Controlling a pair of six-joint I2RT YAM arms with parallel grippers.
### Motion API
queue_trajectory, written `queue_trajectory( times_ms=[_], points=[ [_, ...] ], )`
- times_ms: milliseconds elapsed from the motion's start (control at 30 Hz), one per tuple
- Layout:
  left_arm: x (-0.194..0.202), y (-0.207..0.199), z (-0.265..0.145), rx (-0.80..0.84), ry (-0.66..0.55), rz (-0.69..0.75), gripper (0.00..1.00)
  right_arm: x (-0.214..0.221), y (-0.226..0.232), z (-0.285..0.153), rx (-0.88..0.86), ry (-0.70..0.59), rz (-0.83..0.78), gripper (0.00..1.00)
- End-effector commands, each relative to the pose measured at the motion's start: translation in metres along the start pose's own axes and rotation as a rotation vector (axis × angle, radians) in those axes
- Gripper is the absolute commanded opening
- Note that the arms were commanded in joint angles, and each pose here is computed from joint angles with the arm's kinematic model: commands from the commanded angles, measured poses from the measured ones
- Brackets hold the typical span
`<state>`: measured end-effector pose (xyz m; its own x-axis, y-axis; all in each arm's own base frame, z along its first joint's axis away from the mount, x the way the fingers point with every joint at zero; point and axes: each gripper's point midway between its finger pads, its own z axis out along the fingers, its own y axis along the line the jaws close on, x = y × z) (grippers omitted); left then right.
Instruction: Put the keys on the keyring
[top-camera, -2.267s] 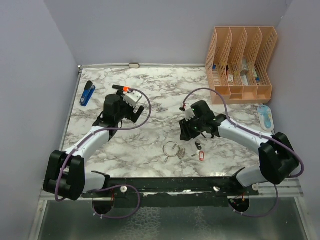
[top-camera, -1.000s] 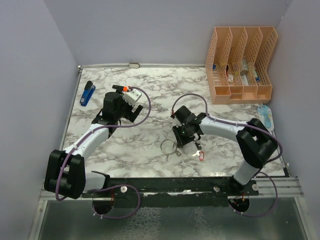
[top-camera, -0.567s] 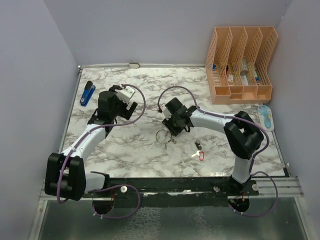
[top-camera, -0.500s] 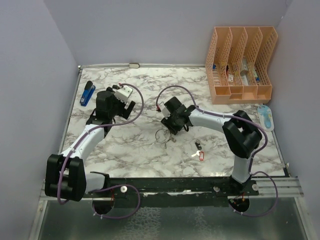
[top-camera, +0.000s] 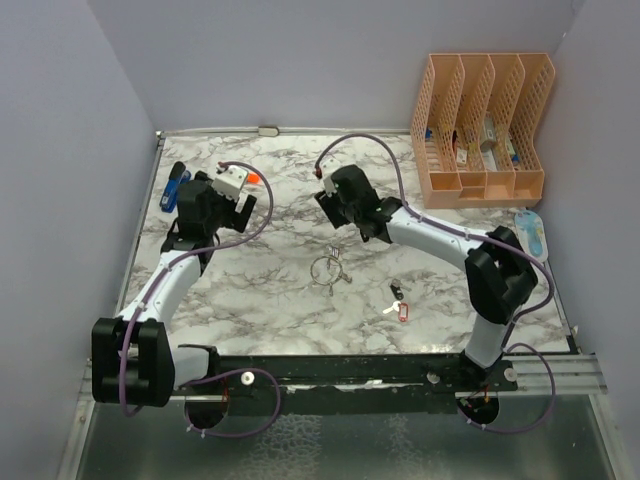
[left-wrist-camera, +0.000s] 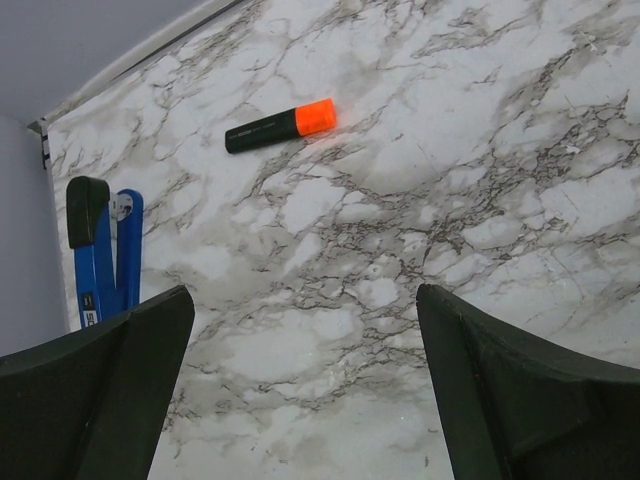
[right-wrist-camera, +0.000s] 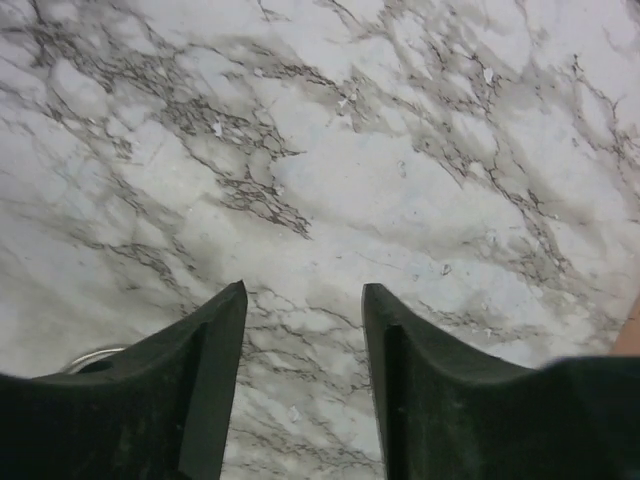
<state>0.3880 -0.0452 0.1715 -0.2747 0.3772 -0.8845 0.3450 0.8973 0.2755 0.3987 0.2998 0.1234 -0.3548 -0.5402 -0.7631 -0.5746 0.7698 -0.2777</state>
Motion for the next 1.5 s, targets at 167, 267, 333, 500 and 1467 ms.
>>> queue_trajectory(
  times_ms=[167, 267, 333, 500, 1467],
  points=[
    [-0.010, 0.012, 0.001, -0.028, -0.049, -0.042, 0.97, 0.079, 0.063, -0.027, -0.125, 0.327, 0.460, 0.34],
    [-0.012, 0.012, 0.003, -0.021, -0.051, -0.044, 0.97, 0.098, 0.070, -0.027, -0.104, 0.379, 0.501, 0.32],
    [-0.013, 0.012, 0.003, -0.018, -0.051, -0.045, 0.97, 0.102, 0.074, -0.027, -0.109, 0.392, 0.524, 0.31],
    [-0.012, 0.009, 0.005, -0.006, -0.052, -0.057, 0.97, 0.103, 0.076, -0.024, -0.093, 0.402, 0.552, 0.31],
    [-0.007, 0.004, 0.008, 0.014, -0.045, -0.067, 0.97, 0.093, 0.064, 0.000, 0.013, 0.376, 0.556, 0.28]
  ],
)
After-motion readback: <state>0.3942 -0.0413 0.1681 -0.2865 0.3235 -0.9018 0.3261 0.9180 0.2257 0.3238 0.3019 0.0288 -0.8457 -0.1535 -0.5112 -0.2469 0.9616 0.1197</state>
